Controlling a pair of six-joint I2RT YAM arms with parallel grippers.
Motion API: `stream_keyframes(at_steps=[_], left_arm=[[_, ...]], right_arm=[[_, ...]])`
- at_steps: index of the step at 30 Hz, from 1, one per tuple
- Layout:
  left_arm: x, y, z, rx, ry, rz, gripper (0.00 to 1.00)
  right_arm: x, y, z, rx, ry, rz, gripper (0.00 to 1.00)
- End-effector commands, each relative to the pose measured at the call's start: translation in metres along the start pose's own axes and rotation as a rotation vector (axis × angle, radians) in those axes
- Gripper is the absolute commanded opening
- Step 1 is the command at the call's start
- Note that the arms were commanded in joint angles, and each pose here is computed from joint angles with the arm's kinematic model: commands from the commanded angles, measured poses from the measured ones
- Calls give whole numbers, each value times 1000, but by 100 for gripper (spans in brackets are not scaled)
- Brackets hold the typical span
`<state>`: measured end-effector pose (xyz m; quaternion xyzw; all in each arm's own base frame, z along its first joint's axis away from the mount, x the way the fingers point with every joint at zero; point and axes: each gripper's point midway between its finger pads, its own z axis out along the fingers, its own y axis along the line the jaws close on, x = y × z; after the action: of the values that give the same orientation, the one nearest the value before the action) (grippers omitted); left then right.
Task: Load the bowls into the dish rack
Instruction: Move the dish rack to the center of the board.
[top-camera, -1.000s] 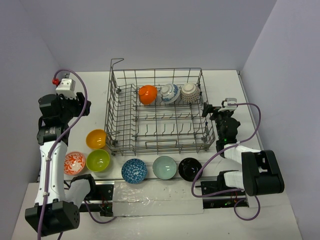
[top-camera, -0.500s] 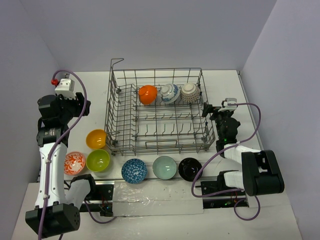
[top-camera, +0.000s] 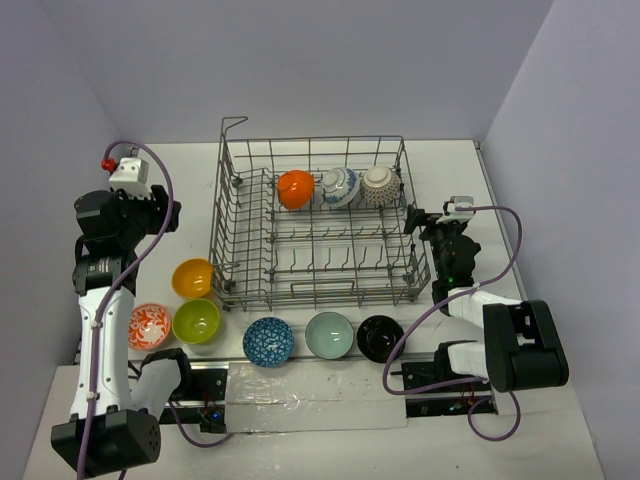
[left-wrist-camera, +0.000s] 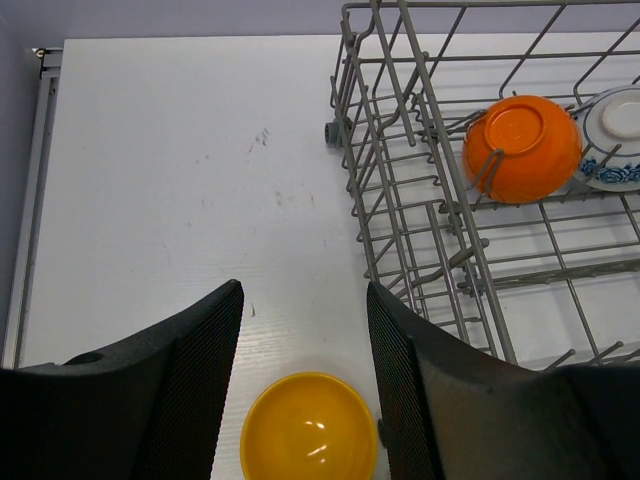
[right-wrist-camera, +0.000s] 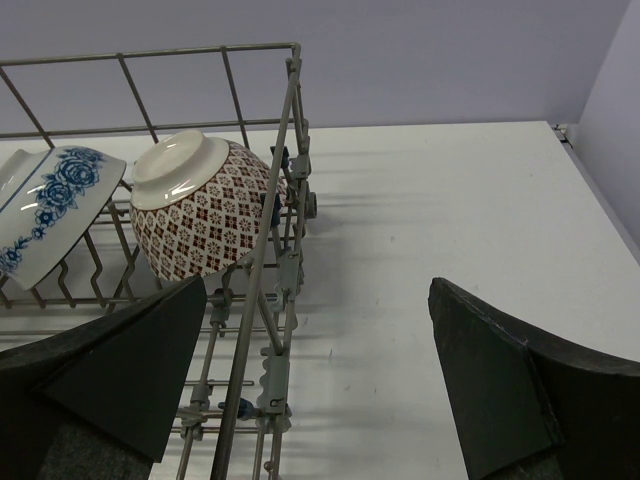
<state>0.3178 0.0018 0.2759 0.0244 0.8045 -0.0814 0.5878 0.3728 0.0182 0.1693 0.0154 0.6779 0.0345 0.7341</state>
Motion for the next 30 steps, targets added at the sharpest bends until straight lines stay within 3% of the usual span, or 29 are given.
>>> stream_keyframes(at_steps=[1,30], left_arm=[[-25,-7,-6,22,-66,9,59],[-29,2,8,-4,-62,2,59]], right_arm=[[25,4,-8,-28,77,-18,100],[25,3,-8,-28,77,-20,100]])
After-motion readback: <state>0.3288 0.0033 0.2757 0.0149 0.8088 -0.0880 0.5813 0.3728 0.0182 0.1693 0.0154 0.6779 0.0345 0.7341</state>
